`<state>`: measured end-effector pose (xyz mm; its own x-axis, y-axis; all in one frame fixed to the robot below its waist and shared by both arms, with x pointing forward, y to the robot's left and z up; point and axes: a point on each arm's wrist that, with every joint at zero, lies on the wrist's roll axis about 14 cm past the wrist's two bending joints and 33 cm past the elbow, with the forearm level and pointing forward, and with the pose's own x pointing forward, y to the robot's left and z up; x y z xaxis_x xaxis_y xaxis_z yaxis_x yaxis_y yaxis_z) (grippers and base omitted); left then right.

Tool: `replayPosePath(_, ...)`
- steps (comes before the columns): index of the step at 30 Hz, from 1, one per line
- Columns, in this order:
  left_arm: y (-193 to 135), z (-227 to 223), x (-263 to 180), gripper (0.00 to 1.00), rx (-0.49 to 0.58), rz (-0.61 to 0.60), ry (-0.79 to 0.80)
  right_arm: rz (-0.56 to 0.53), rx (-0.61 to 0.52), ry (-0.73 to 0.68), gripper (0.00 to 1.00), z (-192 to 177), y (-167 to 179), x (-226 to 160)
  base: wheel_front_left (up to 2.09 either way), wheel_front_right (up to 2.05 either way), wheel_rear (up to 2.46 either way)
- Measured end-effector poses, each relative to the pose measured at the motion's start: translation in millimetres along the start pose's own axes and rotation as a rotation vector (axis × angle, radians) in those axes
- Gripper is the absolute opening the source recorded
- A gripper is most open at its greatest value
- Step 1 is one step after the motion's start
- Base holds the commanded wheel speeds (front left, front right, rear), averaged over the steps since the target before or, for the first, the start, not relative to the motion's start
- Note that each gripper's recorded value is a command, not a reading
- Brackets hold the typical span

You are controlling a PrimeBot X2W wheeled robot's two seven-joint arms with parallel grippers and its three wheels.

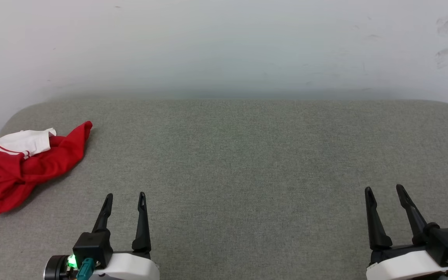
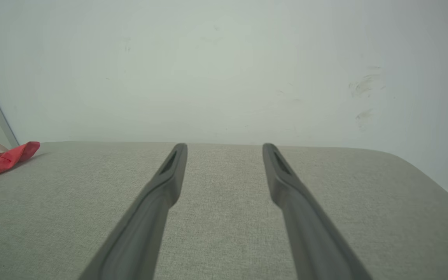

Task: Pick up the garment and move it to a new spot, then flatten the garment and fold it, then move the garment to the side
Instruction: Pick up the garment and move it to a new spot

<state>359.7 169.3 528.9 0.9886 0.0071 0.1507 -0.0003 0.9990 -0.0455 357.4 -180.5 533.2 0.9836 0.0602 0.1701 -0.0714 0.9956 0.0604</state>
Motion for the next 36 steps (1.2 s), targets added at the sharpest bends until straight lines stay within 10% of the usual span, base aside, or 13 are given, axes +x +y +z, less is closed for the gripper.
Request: replayPosePath(36, 31.7, 0.8, -15.9, 1.0, -0.001, 0.102, 0.004, 0.082, 0.064, 0.017, 1.0, -8.8, 28.8, 16.2, 0.0, 0.0, 0.0)
